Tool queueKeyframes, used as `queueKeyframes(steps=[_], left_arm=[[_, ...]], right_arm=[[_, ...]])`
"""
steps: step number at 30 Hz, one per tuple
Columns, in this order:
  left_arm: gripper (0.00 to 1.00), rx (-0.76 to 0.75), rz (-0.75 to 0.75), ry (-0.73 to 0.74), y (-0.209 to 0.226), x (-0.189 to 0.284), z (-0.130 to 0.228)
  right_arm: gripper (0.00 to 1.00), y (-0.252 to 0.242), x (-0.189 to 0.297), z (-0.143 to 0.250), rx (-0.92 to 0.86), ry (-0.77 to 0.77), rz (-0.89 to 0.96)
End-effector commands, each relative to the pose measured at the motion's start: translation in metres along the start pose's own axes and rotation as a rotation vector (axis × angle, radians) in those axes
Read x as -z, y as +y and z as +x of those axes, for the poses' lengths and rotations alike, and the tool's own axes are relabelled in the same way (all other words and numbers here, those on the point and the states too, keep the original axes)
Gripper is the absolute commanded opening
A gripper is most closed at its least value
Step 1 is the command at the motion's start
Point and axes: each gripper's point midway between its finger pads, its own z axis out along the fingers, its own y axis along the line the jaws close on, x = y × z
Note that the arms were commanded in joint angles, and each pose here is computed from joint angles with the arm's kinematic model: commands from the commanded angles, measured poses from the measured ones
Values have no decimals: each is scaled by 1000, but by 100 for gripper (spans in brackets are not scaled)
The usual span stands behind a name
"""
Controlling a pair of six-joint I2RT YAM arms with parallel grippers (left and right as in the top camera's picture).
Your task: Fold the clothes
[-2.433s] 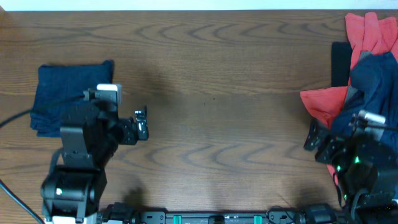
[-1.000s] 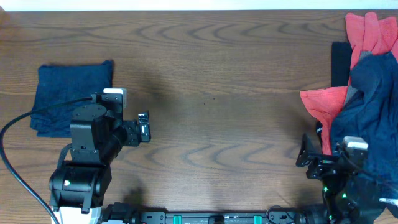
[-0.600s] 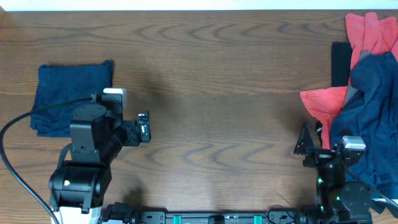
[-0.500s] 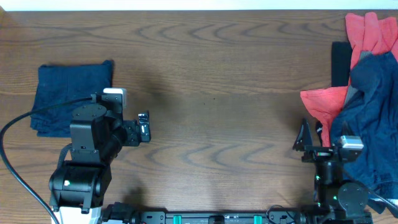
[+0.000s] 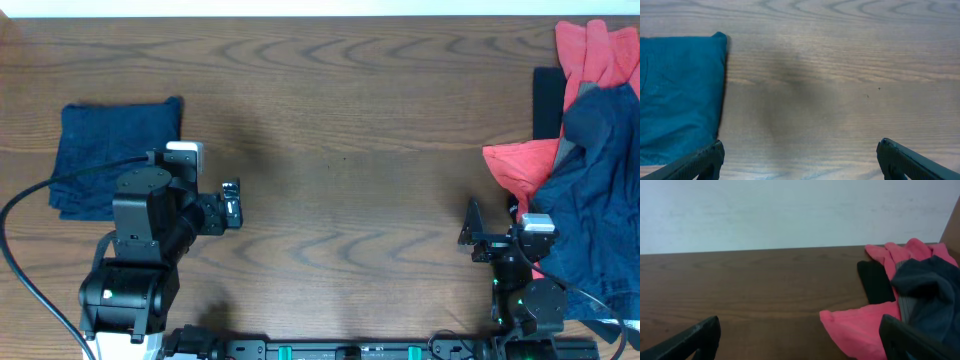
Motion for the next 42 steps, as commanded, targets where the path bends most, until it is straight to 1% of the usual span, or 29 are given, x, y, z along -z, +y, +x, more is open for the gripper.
queueKeyframes(steps=[1,25,28,30,34,38,42], left_arm=[[98,14,-10,-3,1,0,-1],[98,14,-10,-4,1,0,-1],[98,13,-10,-12,1,6,1],[98,16,-14,6,2,13,10],[98,1,-59,57,13,29,39],[98,4,-84,12,20,32,62],[98,0,-76,-76,23,22,84]], right_arm=[[99,1,0,0,15,0,-7],[99,0,0,2,15,8,-6],[99,0,0,2,16,8,-6],[99,0,0,2,16,8,-6],[99,0,0,2,16,8,-6],[99,0,0,2,16,8,-6],[99,0,0,2,16,8,-6]])
